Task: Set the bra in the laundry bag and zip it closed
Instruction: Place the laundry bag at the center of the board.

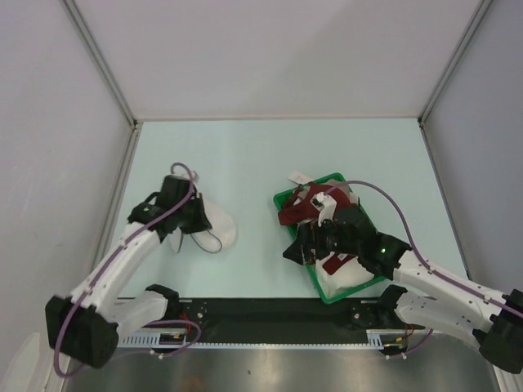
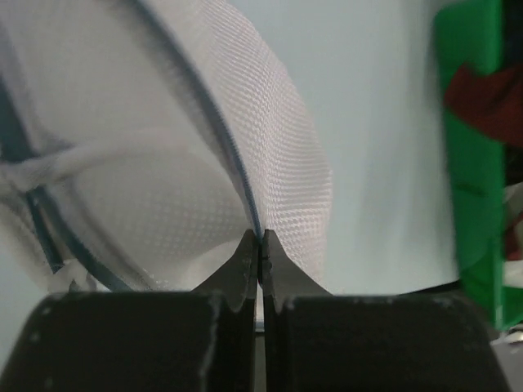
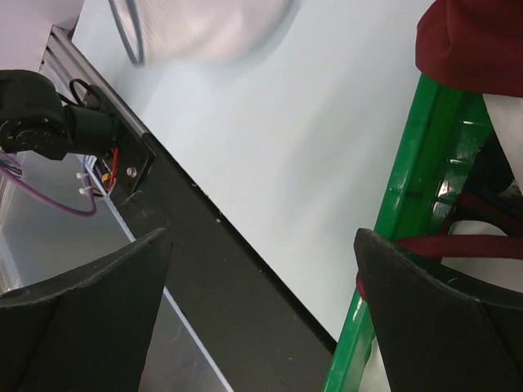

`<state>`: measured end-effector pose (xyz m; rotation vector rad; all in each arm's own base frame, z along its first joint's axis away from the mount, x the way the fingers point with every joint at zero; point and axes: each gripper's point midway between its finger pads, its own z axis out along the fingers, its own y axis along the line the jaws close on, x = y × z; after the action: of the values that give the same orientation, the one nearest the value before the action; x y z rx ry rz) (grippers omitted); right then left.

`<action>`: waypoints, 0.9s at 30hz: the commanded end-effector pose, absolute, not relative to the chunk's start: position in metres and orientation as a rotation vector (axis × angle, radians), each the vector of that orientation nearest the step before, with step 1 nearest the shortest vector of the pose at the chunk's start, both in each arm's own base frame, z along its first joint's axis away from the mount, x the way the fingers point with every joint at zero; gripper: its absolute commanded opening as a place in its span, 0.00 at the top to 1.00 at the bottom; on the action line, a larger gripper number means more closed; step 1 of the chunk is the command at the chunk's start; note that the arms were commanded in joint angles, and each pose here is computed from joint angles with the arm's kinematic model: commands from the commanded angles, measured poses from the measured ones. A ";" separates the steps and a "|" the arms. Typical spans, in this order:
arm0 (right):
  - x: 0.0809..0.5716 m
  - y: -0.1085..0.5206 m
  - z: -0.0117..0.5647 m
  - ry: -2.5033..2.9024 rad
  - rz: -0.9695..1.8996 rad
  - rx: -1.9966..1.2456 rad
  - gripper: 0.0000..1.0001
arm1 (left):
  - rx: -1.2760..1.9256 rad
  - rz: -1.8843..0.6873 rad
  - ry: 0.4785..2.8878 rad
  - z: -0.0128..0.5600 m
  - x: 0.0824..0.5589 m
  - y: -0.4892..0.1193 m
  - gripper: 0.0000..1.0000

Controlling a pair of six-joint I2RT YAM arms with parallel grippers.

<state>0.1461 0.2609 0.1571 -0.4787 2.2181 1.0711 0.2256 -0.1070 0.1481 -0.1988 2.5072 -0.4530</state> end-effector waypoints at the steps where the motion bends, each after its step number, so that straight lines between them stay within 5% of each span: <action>1: 0.157 0.278 0.181 2.123 1.112 -0.521 0.00 | -0.070 -0.475 2.608 0.116 0.219 -0.143 1.00; 4: 0.160 0.282 0.173 2.147 1.107 -0.518 0.00 | -0.104 -0.562 2.594 0.106 0.218 -0.155 0.84; 5: 0.162 0.284 0.170 2.159 1.100 -0.515 0.00 | -0.118 -0.569 2.564 0.108 0.222 -0.156 0.61; 8: 0.170 0.290 0.165 2.177 1.084 -0.505 0.00 | -0.162 -0.589 2.438 0.130 0.228 -0.151 0.29; 11: 0.181 0.299 0.171 2.164 1.076 -0.492 0.00 | -0.209 -0.551 2.332 0.155 0.233 -0.138 0.23; 14: 0.197 0.316 0.174 2.166 1.033 -0.505 0.00 | -0.368 -0.430 2.283 0.161 0.236 -0.109 0.29; 17: 0.216 0.340 0.171 2.177 0.958 -0.490 0.02 | -0.585 -0.405 2.250 0.154 0.236 -0.080 0.56; 20: 0.234 0.371 0.160 2.200 0.882 -0.477 0.07 | -0.777 -0.456 2.230 0.137 0.237 -0.059 0.71; 27: 0.234 0.454 0.141 2.192 0.819 -0.612 0.21 | -0.866 -0.671 2.341 0.089 0.234 -0.065 0.84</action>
<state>0.2281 0.4124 0.1272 -0.5615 2.2722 0.8424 0.2317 -0.0408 0.1010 -0.8908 2.2806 -0.4513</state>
